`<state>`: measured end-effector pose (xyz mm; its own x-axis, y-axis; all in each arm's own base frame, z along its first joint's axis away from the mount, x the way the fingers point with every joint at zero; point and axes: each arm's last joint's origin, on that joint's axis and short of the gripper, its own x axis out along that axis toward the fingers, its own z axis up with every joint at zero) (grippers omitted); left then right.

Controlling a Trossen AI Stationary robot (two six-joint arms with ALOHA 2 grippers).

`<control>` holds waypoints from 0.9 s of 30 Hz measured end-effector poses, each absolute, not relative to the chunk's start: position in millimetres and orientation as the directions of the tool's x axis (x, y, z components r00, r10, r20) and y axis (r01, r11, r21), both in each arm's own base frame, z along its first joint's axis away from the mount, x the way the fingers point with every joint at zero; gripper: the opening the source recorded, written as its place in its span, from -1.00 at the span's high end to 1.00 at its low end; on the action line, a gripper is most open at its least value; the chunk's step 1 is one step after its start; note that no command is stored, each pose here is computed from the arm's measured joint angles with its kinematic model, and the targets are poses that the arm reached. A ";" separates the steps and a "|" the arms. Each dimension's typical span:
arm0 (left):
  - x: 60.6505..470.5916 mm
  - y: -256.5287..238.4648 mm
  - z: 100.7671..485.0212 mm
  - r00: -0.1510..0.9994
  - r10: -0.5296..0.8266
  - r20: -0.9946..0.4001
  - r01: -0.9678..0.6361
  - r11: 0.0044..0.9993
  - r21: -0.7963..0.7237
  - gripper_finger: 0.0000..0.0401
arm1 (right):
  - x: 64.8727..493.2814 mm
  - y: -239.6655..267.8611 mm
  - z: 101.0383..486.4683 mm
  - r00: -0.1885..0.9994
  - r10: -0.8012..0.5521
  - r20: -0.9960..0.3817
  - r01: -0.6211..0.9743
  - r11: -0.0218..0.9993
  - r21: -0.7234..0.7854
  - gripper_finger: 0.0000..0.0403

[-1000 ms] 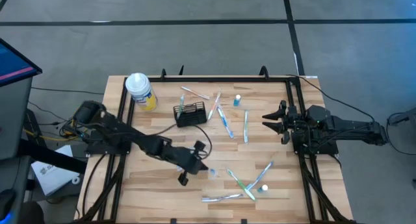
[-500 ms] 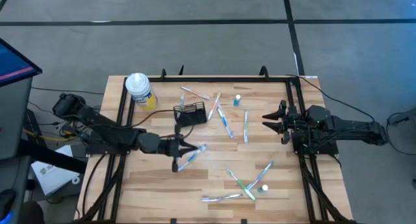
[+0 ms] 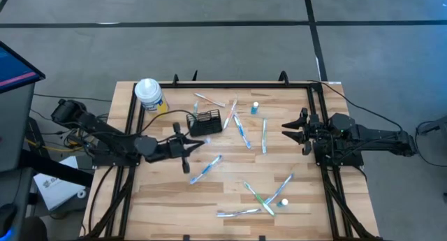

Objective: Pick & Place toothbrushing station
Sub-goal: Put the blue toothbrush into the mesh organizer

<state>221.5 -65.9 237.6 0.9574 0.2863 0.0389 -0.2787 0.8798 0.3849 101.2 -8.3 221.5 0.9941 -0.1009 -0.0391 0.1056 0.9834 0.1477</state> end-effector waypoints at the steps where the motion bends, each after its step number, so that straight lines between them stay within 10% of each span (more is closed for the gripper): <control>1: 220.4 -65.1 236.8 0.953 0.299 0.050 -0.295 0.874 0.386 1.00 | 101.3 -8.3 221.4 0.994 -0.101 -0.040 0.106 0.983 0.148 0.35; 27: 193.3 -15.7 216.6 0.804 0.536 0.258 -0.588 0.782 0.209 1.00 | 101.3 -8.3 221.5 0.994 -0.101 -0.039 0.106 0.983 0.148 0.35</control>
<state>193.3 -15.7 216.6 0.8041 0.5357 0.2579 -0.5877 0.7816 0.2089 101.3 -8.3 221.5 0.9941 -0.1009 -0.0394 0.1056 0.9834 0.1476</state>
